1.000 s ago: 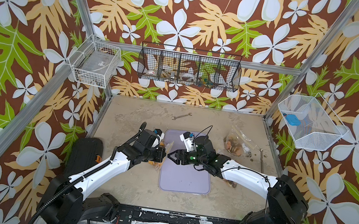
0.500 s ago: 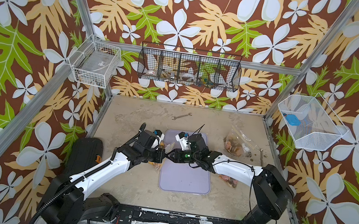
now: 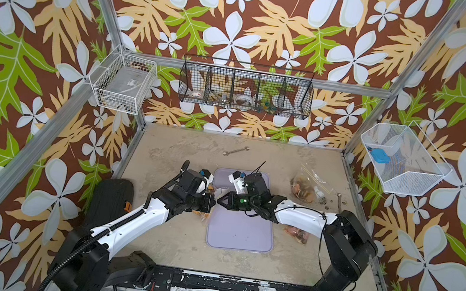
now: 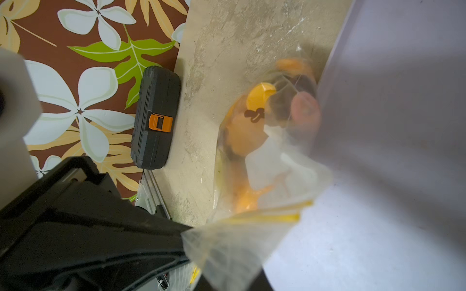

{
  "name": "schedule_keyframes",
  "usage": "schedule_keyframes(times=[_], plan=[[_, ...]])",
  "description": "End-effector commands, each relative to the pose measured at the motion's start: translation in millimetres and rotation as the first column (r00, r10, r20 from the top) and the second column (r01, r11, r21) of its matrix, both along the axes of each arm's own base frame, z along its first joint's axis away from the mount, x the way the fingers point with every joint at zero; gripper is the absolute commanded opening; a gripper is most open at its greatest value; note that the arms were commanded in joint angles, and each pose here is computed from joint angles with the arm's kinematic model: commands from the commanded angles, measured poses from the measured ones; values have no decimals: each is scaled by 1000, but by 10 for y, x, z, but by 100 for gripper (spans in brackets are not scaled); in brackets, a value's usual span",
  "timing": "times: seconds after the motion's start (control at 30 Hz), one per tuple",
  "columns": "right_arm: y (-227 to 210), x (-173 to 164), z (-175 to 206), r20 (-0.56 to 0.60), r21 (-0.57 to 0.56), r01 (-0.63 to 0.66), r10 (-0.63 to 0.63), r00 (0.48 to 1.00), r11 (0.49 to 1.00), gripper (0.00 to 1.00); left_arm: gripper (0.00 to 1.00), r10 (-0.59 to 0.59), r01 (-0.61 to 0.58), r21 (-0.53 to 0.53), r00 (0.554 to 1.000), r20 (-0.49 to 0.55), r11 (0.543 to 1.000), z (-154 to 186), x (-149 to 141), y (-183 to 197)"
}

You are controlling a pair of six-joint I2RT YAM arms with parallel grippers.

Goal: Pour cookies out of the ziploc bag
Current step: Open the ziploc bag at the center of the board.

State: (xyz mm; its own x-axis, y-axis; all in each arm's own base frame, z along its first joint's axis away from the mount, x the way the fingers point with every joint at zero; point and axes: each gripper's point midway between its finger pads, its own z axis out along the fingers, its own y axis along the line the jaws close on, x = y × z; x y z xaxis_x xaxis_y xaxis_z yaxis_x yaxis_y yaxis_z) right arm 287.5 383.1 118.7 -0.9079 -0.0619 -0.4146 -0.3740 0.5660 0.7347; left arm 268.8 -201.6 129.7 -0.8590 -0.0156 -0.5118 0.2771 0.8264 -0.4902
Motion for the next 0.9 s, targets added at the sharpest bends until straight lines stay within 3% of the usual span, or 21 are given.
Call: schedule_keyframes(times=[0.0, 0.07, 0.27, 0.87], plan=[[7, 11, 8, -3, 6, 7, -7, 1000, 1000, 7, 0, -13, 13, -10, 1000, 17, 1000, 33, 11, -24], [4, 8, 14, -1, 7, 6, -6, 1000, 1000, 0, 0, -9, 9, -7, 1000, 20, 1000, 36, 20, -18], [-27, 12, 12, 8, -7, 15, -15, 1000, 1000, 0, 0, 10, -10, 6, 1000, 27, 1000, 46, 45, 13], [-271, 187, -227, 110, -243, 106, -81, 991, 964, 0, 0, 19, -19, -1, 999, 39, 1000, 107, 61, 16]])
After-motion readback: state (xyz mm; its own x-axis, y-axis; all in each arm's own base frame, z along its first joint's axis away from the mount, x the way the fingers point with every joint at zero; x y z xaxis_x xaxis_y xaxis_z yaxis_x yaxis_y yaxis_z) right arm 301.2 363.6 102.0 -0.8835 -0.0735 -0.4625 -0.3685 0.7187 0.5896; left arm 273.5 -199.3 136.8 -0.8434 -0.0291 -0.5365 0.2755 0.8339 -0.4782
